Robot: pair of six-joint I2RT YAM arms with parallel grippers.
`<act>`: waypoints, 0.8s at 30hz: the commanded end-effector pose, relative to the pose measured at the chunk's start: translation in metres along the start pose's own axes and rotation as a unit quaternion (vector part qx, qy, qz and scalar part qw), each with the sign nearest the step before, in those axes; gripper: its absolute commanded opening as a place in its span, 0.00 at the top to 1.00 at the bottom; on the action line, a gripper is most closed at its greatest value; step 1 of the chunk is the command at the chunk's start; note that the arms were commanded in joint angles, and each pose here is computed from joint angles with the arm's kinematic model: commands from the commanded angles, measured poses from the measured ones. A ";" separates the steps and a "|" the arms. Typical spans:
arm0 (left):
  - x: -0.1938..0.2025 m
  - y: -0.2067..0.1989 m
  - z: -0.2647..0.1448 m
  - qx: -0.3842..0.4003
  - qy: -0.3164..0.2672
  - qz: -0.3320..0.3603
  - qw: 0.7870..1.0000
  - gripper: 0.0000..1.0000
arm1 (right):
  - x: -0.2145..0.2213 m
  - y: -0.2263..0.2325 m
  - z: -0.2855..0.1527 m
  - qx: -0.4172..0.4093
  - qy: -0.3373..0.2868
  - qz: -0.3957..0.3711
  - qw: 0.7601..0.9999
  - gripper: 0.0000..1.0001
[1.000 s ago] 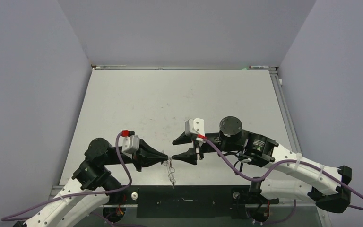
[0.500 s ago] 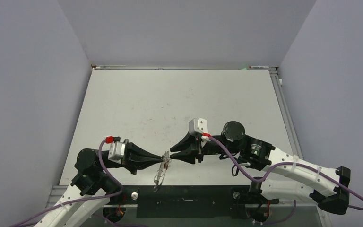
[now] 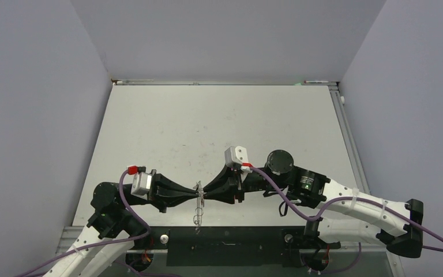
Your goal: Put the keys on the keyring
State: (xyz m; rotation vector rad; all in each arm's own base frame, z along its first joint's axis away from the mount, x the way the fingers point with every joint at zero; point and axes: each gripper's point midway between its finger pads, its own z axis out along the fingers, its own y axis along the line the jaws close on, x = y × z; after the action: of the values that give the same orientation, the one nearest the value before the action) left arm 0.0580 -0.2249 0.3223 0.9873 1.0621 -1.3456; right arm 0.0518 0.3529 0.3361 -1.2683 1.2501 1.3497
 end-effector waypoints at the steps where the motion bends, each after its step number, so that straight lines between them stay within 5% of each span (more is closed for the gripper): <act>1: -0.017 -0.006 0.000 0.012 -0.027 0.029 0.999 1.00 | 0.001 -0.004 0.008 0.008 -0.005 -0.001 1.000 0.79; 16: -0.017 -0.007 -0.001 0.011 -0.029 0.029 0.999 1.00 | 0.009 -0.002 0.014 0.014 0.009 -0.002 1.000 0.94; 24: -0.022 -0.007 -0.003 0.004 -0.039 0.039 0.998 1.00 | 0.015 -0.003 0.011 0.026 0.009 0.008 1.000 0.95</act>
State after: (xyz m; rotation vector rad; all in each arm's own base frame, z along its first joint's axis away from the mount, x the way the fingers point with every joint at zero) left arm 0.0546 -0.2223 0.3233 0.9847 1.0449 -1.3465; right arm 0.0519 0.3644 0.3182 -1.2695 1.3172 1.3143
